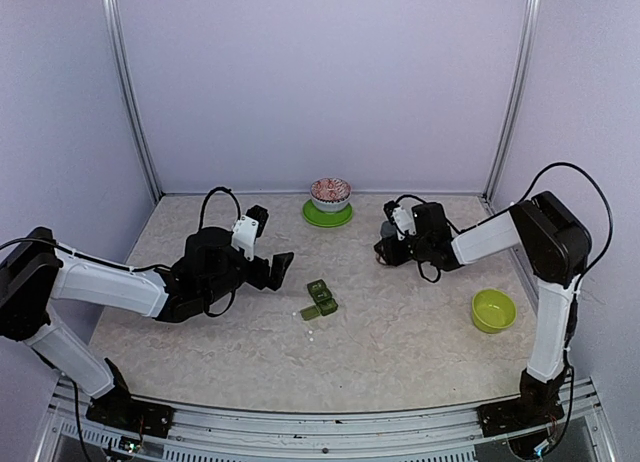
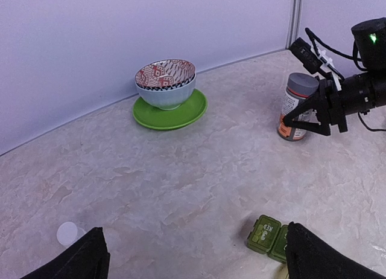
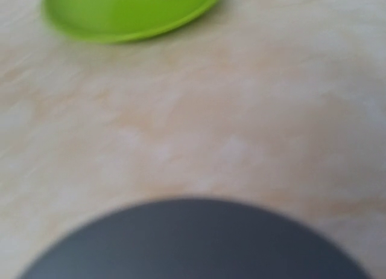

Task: Sort the pills into containers
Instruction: Place the pill bottle at the center of the board.

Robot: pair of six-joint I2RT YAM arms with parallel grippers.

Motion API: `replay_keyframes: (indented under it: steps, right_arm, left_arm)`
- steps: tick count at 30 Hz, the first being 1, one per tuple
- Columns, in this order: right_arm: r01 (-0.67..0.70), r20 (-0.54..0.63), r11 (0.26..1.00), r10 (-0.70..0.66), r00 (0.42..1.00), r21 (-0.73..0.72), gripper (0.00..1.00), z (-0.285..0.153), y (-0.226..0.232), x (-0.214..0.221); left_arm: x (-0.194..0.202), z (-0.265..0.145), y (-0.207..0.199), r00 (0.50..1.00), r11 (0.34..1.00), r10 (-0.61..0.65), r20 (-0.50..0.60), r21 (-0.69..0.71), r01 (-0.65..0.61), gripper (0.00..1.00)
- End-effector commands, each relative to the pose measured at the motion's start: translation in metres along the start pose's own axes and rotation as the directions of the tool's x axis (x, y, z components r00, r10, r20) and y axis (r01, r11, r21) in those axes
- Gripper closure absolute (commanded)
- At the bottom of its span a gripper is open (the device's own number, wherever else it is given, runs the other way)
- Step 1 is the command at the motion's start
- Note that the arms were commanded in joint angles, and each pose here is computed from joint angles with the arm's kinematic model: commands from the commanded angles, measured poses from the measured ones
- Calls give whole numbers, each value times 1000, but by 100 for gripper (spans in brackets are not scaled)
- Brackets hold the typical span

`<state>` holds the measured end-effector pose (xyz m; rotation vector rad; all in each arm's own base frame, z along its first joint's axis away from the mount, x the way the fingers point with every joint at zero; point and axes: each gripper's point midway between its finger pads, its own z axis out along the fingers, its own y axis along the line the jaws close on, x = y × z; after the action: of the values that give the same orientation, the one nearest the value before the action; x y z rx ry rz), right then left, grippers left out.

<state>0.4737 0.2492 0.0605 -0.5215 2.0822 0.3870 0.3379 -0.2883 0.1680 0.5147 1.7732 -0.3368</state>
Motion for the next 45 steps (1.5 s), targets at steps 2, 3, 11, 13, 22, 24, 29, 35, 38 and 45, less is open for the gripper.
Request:
replay_keyframes:
  steps: [2,3,11,13,22,24,29,35,38,45]
  right_arm:
    - [145,0,975,-147,989,-168,54,-32,67,1]
    - [163,0,969,-166,986,-184,54,-38,77,5]
    - [226,-24,928,-244,970,-296,50,-72,136,40]
    - [230,-30,924,-251,968,-307,49,-77,144,45]
    - [250,-51,909,-282,958,-334,40,-89,160,61]
    - [248,-46,906,-280,959,-342,36,-92,162,60]
    - [234,-57,908,-269,961,-349,28,-97,162,60]
    - [212,-77,909,-255,964,-360,18,-116,162,52]
    - [202,-78,910,-245,966,-361,1,-132,161,47]
    - [160,-51,913,-192,980,-375,0,-173,160,32]
  left_arm:
    - [-9,-3,0,999,1000,-8,31,16,8,1]
    - [-9,-3,-1,1000,1000,-6,30,17,5,1]
    - [-11,-6,-3,999,999,-7,45,37,5,1]
    - [-11,-6,-3,999,999,-7,46,37,5,1]
    - [-13,-8,-6,998,998,-8,55,58,4,1]
    - [-14,-8,-6,998,998,-7,56,58,4,1]
    - [-15,-9,-13,998,996,0,58,94,-5,1]
    - [-18,-19,-33,995,976,39,89,209,-57,1]
    - [-20,-20,-46,994,960,67,91,265,-89,1]
    - [-15,-8,-87,982,906,182,42,382,-184,1]
